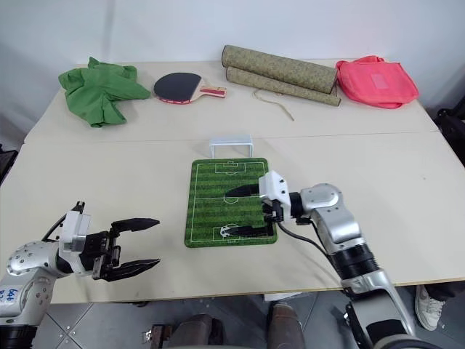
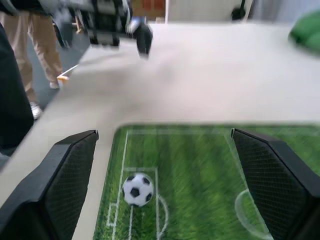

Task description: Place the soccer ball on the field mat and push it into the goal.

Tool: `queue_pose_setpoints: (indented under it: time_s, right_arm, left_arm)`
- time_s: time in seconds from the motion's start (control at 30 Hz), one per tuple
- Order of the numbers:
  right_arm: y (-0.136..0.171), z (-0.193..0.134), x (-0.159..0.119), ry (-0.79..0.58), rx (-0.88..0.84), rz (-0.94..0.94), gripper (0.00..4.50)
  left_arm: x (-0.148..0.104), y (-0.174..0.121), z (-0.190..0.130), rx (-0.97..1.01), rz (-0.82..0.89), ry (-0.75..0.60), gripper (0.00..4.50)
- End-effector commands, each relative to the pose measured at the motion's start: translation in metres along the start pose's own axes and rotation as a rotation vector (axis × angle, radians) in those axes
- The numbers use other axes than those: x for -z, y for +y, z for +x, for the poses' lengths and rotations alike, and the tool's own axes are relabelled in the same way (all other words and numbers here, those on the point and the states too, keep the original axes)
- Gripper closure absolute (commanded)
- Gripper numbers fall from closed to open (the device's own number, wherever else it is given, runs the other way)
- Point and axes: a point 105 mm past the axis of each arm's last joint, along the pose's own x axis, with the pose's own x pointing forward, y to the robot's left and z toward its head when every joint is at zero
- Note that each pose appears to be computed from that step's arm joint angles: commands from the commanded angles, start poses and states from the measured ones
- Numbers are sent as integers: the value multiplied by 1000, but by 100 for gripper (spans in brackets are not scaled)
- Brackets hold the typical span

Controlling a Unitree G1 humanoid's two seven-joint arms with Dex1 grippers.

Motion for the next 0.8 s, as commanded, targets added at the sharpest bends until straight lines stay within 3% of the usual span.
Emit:
queue_pose_setpoints:
  time_s: [0.03, 0.23, 0.47, 0.8]
  right_arm:
    - [25, 10, 3, -8, -43, 16, 3]
    - [57, 34, 29, 53, -30, 12, 201]
    - [68, 52, 42, 59, 17, 57, 448]
    - [58, 52, 51, 47, 116, 65, 448]
  left_arm:
    - [2, 2, -8, -5, 38, 7, 0]
    - [5, 6, -18, -11, 70, -6, 0]
    - [9, 6, -30, -5, 65, 27, 0]
    - [-2, 9, -25, -6, 81, -2, 0]
